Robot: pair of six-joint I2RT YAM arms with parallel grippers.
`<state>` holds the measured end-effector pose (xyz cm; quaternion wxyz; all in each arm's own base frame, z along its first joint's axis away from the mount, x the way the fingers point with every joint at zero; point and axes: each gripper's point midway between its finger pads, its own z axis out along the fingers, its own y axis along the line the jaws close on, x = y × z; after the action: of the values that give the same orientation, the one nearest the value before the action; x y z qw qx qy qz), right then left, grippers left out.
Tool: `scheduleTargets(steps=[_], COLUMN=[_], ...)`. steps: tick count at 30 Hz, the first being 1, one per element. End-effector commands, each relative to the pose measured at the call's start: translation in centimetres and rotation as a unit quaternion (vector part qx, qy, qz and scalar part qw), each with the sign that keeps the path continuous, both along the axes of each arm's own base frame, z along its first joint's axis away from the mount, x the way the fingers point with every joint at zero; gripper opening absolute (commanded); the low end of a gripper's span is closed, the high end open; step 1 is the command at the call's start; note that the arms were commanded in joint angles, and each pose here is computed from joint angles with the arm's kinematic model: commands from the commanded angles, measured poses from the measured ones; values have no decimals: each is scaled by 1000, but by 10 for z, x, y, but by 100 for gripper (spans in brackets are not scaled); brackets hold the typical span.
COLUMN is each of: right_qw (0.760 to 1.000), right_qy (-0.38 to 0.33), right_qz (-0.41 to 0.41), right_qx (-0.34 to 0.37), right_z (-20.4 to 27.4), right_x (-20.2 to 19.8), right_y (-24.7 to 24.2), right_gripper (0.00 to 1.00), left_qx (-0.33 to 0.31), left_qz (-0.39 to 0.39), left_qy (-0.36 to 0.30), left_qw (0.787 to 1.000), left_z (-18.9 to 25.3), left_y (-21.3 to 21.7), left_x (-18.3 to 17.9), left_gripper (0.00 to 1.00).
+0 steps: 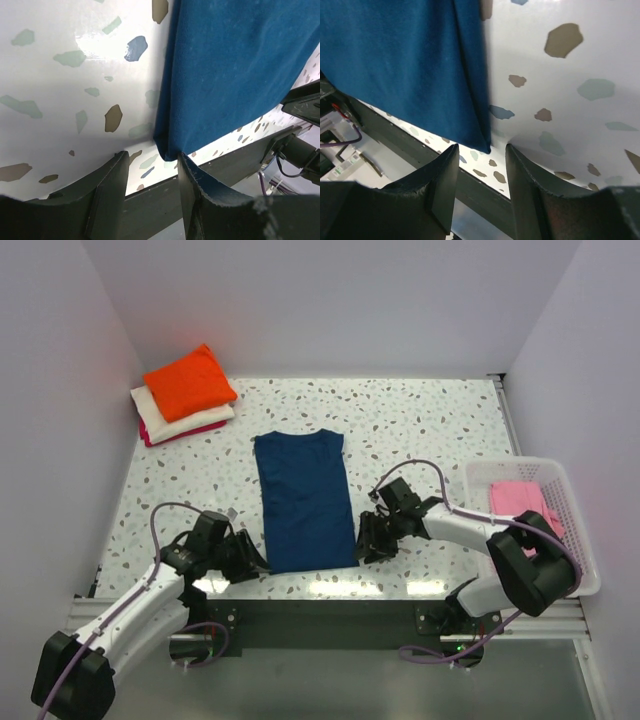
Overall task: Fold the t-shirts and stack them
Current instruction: Fold the tshirt
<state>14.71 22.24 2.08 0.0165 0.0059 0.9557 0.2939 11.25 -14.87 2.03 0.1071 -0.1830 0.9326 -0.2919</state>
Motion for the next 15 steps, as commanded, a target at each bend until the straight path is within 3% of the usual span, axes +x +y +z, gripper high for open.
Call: scheduleTargets(steps=[1,15], right_qw=[1000,999], right_qy=[8,16], right_qz=[-5,-27], right_qx=[18,14], right_z=[-1,-11], right_x=[-3,-7], right_y=[8,5], right_gripper=[46,44], left_qx=[-19,-30], left_qz=[-4,2], left_qy=[11,12], left_qw=[1000,999], left_z=[-2,-11], left_y=[-5,-10], left_x=[-6,-5], left_gripper=[49,45])
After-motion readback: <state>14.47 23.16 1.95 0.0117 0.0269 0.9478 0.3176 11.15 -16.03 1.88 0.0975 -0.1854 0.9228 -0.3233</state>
